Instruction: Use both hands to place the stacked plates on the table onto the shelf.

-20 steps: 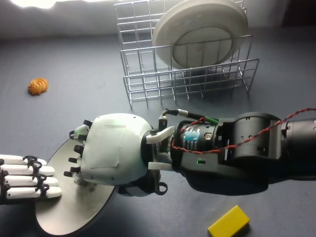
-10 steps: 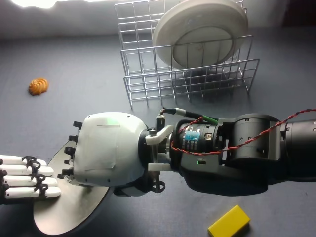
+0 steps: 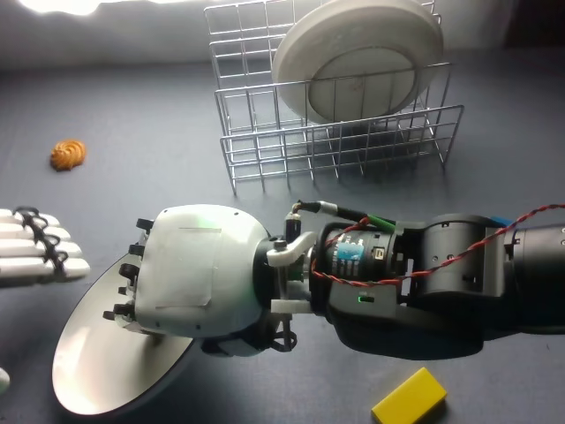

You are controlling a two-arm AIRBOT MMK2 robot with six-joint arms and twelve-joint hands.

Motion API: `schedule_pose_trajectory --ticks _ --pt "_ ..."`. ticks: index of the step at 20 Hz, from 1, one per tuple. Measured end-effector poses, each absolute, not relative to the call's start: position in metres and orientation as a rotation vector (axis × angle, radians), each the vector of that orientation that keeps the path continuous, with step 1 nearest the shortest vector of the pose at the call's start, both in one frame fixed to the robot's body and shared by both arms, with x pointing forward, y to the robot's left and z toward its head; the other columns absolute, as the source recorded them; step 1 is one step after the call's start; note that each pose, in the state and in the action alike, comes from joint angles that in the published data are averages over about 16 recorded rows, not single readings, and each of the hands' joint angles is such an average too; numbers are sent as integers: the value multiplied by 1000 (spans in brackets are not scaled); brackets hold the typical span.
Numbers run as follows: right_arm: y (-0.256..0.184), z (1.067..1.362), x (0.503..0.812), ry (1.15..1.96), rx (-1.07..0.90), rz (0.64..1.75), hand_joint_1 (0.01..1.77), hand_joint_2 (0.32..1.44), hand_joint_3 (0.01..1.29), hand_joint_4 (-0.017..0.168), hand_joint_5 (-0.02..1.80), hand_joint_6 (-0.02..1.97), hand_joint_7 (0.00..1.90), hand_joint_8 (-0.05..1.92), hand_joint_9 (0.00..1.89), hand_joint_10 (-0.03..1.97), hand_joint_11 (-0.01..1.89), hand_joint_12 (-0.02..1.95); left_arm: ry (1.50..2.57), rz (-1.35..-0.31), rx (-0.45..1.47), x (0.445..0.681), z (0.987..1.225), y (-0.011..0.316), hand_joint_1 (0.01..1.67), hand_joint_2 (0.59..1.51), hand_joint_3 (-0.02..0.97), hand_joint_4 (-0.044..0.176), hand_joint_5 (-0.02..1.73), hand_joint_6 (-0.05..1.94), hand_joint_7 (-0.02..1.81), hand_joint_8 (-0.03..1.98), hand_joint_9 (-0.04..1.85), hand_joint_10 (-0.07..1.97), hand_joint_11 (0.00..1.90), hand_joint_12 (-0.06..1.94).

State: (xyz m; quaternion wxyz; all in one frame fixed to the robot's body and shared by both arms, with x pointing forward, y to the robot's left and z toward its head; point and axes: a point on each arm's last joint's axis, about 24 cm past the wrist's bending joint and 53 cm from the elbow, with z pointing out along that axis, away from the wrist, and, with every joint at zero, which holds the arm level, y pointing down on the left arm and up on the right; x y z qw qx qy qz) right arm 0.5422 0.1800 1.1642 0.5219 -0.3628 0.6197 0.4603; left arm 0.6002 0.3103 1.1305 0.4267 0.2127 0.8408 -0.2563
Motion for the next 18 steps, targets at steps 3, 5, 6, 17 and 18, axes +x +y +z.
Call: schedule_pose_trajectory --ticks 3,5,6,17,18 --pt "173 1165 543 1490 -860 1100 1189 962 14 -9 814 660 965 846 1236 204 896 1053 2063 -626 488 612 1145 319 21 1091 20 2 6 17 17 -2 7 5 15 8" --pt "166 1167 543 1494 -854 1096 1189 962 15 -8 815 679 974 846 1257 170 897 1050 2043 -613 461 619 1153 325 21 1091 20 2 9 17 18 -2 11 9 15 8" --pt "162 1168 543 1497 -849 1095 1189 962 15 -8 816 694 981 842 1265 161 897 1047 2036 -606 450 621 1157 327 21 1091 20 2 10 16 17 -2 12 10 15 8" --pt "109 1194 540 1507 -786 1065 1190 973 16 -2 871 944 1052 842 1297 95 873 1048 2015 -536 378 637 1169 348 20 1090 19 5 20 16 16 -2 18 10 15 8" --pt "105 1197 539 1505 -783 1061 1191 977 16 -1 877 968 1057 846 1295 89 870 1046 2016 -533 375 637 1169 349 20 1089 19 5 20 16 16 -2 18 10 16 8"
